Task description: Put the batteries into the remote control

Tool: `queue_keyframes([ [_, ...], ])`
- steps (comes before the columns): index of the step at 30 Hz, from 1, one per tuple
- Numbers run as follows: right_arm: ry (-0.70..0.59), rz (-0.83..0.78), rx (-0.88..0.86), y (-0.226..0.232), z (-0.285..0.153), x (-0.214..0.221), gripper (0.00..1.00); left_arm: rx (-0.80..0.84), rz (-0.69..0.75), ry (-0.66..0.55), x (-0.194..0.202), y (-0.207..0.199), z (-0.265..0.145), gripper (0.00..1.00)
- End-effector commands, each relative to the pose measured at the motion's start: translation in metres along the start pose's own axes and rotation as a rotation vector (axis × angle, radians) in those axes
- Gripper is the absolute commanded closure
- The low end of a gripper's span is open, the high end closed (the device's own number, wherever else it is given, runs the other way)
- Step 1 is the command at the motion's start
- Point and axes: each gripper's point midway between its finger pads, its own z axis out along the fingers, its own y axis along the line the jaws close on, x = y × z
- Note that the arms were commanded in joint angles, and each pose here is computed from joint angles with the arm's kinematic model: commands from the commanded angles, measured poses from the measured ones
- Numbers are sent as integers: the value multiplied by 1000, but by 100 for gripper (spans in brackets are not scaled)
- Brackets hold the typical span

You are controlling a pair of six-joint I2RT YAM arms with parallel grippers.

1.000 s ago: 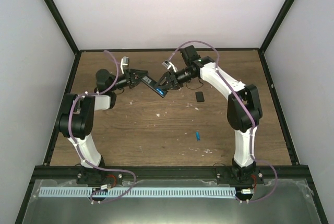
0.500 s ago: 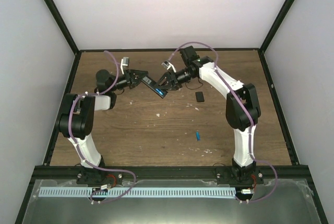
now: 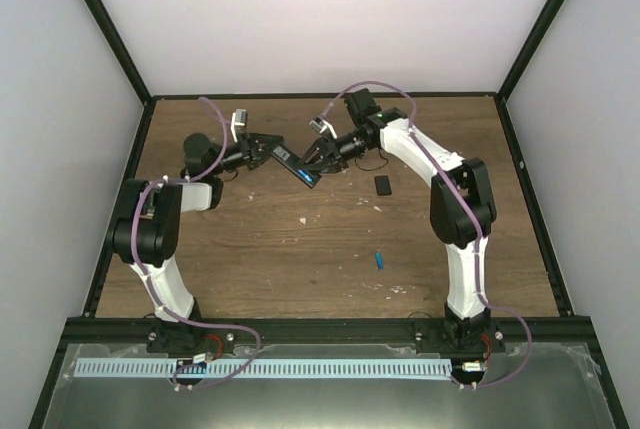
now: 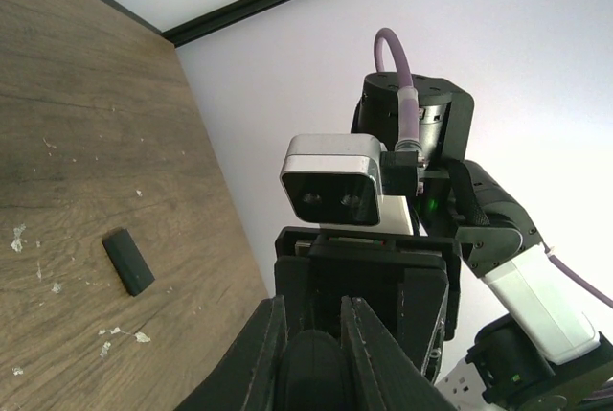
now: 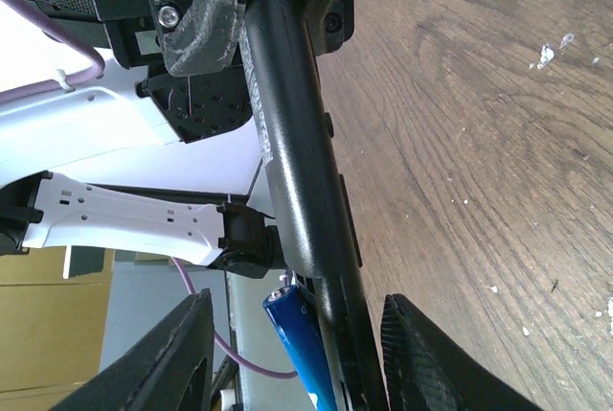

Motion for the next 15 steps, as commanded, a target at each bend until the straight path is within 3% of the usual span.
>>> queue_keyframes([
  [1,1,-2,-57,10,-1,-8,59,22,82,-12,-4,-14,2,100],
  [15,4,37,-43,2,1,-10,65,7,97,-7,-3,-11,2,100],
])
